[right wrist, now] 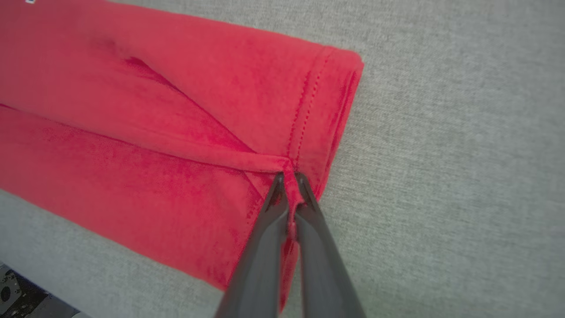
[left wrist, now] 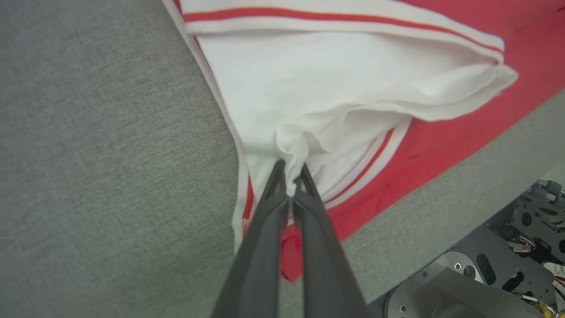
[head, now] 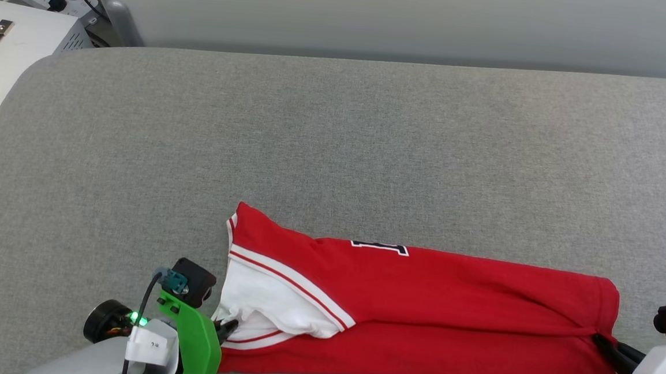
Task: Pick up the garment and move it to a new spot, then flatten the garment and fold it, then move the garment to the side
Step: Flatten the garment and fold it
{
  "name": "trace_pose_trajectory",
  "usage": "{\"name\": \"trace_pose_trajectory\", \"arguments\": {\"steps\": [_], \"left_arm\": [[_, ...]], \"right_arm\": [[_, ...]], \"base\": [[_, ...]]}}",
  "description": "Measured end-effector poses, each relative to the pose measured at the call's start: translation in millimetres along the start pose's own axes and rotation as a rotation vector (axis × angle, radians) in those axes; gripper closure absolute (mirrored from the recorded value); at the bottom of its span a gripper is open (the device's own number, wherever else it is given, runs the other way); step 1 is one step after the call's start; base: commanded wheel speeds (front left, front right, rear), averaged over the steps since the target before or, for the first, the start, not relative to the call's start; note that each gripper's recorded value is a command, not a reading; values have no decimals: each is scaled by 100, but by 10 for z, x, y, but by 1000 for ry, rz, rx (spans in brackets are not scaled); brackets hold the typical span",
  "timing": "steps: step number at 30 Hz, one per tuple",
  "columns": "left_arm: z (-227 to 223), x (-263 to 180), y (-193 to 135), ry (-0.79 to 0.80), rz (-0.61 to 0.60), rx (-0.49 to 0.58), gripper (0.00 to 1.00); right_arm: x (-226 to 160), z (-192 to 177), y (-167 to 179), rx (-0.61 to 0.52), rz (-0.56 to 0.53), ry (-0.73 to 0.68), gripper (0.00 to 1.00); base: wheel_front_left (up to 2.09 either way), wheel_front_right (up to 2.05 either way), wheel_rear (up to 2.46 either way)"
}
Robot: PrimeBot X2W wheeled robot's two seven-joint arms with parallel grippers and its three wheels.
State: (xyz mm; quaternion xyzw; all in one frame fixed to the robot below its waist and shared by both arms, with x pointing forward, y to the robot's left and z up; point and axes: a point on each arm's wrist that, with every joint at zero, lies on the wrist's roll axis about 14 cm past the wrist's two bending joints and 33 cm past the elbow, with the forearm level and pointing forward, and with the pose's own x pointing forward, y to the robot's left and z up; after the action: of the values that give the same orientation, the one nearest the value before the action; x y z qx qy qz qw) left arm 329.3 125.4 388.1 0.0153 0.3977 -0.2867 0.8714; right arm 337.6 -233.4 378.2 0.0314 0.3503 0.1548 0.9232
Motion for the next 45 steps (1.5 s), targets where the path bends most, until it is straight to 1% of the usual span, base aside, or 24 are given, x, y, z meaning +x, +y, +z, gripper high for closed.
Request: {"name": "trace_pose_trajectory", "arguments": {"steps": [2, 3, 4, 5, 9, 14, 18, 22, 27, 31, 34, 36, 40, 45], "left_arm": [[-22, 36, 25, -2, 8, -9, 100], [-8, 49, 45, -16, 19, -14, 84], [14, 58, 60, -32, 27, -19, 55], [50, 60, 76, -56, 38, -26, 0], [216, 4, 191, -177, 114, -28, 0], [513, -200, 332, -388, 237, -21, 0], [735, -373, 425, -512, 325, 4, 0], [848, -483, 525, -577, 401, 4, 0], [1109, -632, 563, -710, 474, 5, 0], [1083, -688, 607, -749, 529, 2, 0], [1052, -714, 644, -770, 570, -5, 0], [1032, -742, 681, -778, 601, 9, 0], [1014, -795, 701, -806, 642, 4, 0], [1038, -856, 660, -854, 642, -13, 0]], "right_arm": [[22, -41, 26, 18, 3, 12, 100], [28, -33, 27, 20, 1, 9, 85], [31, -14, 25, 26, -1, 3, 31], [30, 1, 35, 32, 0, -2, 0], [-20, 117, 75, 44, 7, -50, 0], [-186, 448, 80, 52, 16, -157, 0], [-328, 722, -3, 85, 9, -223, 0], [-397, 848, -154, 122, -15, -224, 0], [-356, 619, -258, 220, -20, -82, 0], [-272, 398, -282, 269, -19, 34, 0], [-167, 250, -235, 298, -10, 96, 0], [-85, 183, -185, 314, 1, 125, 0], [86, 88, -43, 334, 32, 170, 0], [232, 61, 95, 331, 67, 199, 0]], "base": [[0, 0, 0], [0, 0, 0], [0, 0, 0], [0, 0, 0], [0, 0, 0], [0, 0, 0], [0, 0, 0], [0, 0, 0], [0, 0, 0], [0, 0, 0], [0, 0, 0], [0, 0, 0], [0, 0, 0], [0, 0, 0]]}}
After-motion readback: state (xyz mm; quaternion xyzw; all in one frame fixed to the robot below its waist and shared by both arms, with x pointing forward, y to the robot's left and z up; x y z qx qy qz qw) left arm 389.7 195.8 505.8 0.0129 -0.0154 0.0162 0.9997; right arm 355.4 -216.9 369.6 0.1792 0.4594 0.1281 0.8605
